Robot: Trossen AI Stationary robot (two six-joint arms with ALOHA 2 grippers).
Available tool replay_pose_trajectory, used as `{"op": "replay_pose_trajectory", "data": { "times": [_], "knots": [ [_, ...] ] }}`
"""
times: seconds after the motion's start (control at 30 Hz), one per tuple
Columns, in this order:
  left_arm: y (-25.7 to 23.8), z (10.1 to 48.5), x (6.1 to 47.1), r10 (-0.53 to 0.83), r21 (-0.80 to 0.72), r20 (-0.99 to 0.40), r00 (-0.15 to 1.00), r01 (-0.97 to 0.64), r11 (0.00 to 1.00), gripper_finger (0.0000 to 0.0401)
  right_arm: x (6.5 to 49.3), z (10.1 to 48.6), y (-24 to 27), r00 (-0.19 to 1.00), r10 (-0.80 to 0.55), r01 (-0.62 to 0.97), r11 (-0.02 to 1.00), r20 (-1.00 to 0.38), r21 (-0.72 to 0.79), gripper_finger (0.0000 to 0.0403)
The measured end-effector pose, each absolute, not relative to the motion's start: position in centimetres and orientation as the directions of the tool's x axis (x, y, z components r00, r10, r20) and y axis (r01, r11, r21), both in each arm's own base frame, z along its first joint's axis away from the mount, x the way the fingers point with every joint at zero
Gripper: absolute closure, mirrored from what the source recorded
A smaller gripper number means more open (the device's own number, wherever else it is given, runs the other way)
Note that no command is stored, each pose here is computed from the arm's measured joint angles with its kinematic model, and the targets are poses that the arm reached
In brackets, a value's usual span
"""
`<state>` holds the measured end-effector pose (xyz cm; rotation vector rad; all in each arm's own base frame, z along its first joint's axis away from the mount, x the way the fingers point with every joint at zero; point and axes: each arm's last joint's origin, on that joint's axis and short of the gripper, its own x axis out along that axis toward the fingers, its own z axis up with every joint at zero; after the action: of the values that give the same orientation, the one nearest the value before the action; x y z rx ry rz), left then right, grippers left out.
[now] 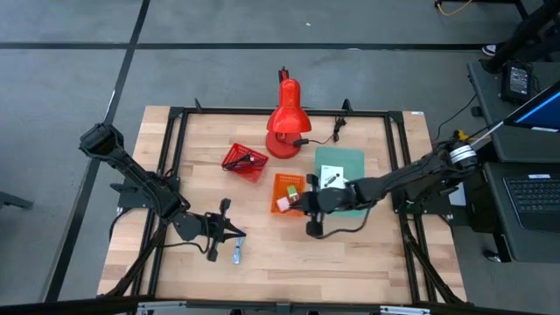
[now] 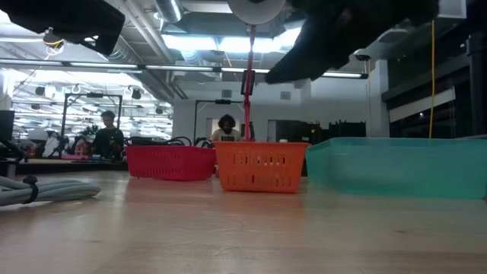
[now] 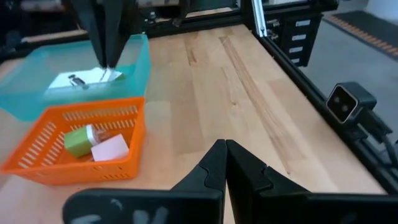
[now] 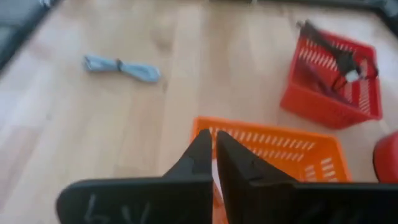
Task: Pick and place items into bin
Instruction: Put the blue USB cable into the red bin
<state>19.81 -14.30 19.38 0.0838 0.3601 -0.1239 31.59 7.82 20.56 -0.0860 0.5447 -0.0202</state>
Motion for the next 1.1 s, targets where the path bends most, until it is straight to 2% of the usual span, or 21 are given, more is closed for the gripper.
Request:
{"op": "replay_pose_trajectory", "data": {
  "times": [0.23, 0.47, 0.8, 1.1],
  "knots": [
    [-14.6, 20.3, 20.2, -0.103, -0.032, -0.365, 0.925, 0.098, 0.995, 0.0399, 28.7, 19.0, 7.2, 0.935, -0.018, -0.004, 0.998, -0.355, -0.061, 0.0387],
    [-15.5, 23.0, 21.5, -0.057, -0.11, -0.478, 0.877, 0.005, 0.994, 0.04, 27.1, 16.9, 6.8, 0.94, -0.015, -0.004, 0.998, -0.34, -0.057, 0.0402],
    [-19.3, 25.1, 25.9, -0.008, -0.126, -0.717, 0.697, -0.118, 0.985, 0.0399, 26.7, 16.9, 8.1, 0.945, 0.035, -0.052, 0.998, -0.324, -0.045, 0.0396],
    [-20.3, 24.1, 27.1, 0.058, -0.184, -0.845, 0.531, -0.391, 0.902, 0.0398, 25.9, 17.0, 10.4, 0.939, 0.118, -0.14, 0.989, -0.323, -0.044, 0.0396]
  ]
}}
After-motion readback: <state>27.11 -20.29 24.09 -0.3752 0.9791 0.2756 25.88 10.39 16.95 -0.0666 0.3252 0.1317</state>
